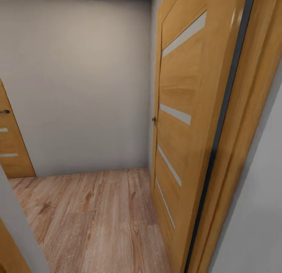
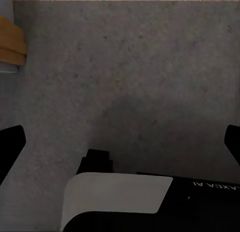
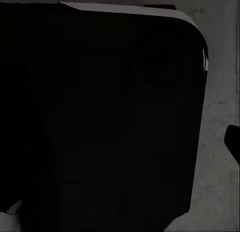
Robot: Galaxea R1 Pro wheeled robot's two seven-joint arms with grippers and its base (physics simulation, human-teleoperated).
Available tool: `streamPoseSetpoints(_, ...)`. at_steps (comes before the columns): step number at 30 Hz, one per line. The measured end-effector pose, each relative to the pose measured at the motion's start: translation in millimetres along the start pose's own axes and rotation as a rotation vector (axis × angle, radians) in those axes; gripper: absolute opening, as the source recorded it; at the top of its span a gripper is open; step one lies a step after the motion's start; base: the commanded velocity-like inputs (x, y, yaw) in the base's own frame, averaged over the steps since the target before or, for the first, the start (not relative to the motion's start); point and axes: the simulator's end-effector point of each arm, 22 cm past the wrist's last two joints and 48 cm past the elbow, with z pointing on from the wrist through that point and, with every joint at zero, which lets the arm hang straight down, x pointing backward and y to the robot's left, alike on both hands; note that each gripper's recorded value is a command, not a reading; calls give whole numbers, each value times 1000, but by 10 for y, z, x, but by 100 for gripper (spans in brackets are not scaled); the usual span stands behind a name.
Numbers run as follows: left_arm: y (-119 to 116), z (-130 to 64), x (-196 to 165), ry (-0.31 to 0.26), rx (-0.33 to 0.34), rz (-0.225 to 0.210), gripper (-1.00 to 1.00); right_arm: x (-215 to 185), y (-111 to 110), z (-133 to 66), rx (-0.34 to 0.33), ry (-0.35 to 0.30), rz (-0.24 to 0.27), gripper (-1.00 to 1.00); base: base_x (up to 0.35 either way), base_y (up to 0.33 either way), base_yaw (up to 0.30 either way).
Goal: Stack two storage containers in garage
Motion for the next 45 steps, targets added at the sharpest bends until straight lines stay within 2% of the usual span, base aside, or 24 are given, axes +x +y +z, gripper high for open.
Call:
streamPoseSetpoints(7,3,8,26,6,-1,0,100,27,1,0,0,7,-1,100,105,-153,214)
streamPoseSetpoints(20,-1,21,75,18,-1,1,100,70,-1,0,0,18,-2,100,68,-16,204)
streamPoseSetpoints(45,-32,25,110,25,2,0,100,93,-11,-1,1,24,2,100,112,41,54)
